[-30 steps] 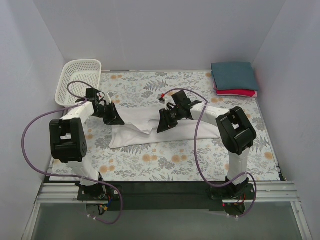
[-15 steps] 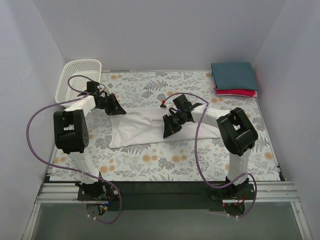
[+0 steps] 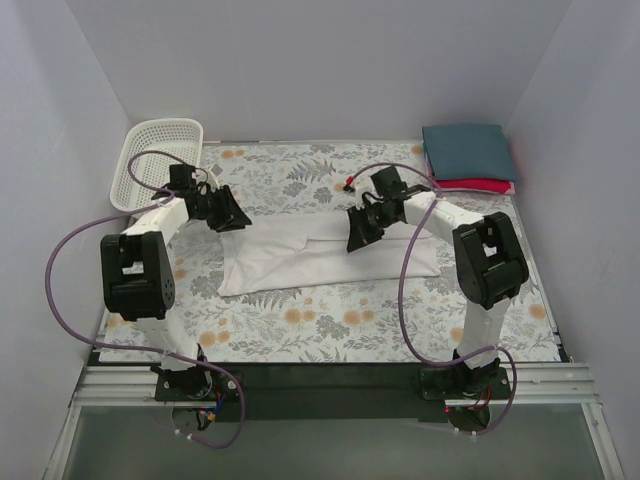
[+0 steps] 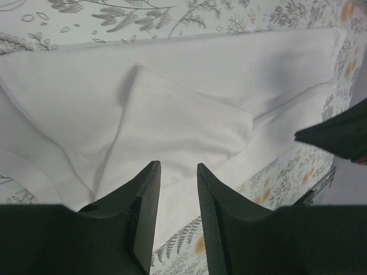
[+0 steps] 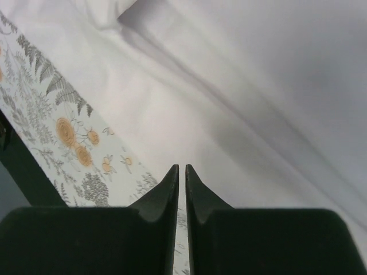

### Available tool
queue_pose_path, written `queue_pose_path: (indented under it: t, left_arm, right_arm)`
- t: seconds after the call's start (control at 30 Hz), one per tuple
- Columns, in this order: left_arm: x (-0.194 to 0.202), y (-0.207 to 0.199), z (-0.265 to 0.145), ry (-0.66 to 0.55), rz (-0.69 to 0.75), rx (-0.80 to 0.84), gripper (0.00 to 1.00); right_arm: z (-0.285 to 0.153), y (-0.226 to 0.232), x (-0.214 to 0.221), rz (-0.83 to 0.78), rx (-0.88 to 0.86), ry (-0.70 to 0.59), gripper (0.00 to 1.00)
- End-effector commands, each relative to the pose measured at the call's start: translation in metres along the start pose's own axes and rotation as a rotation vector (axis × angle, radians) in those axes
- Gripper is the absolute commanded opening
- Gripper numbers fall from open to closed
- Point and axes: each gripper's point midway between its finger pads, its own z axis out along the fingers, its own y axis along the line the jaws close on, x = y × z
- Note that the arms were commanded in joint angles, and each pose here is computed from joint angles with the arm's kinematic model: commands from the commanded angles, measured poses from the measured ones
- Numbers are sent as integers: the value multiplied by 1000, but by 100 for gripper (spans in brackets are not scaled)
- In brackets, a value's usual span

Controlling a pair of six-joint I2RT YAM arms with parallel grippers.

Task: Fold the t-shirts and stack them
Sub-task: Fold the tshirt

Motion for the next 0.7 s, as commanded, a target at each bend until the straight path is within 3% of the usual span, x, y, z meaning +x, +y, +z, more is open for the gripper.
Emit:
queue_pose_path:
  t: [0.0,0.27,0.5,0.67]
  left_arm:
    - [7,-39,-17,-37,114,75,30]
    - [39,-33,17,72,87,-13,26]
    - [70,1,46,208,125,-174,27]
    - [74,28,52,234,140,-280,25]
  right_arm:
    - [-44,-21,-33,-85,86,-80,13]
    - [-69,-106,-27,-50,271,-28,13]
    - [-52,-137,5,-22,316,76,9]
    - [-41,-147,45,20,325,170,6]
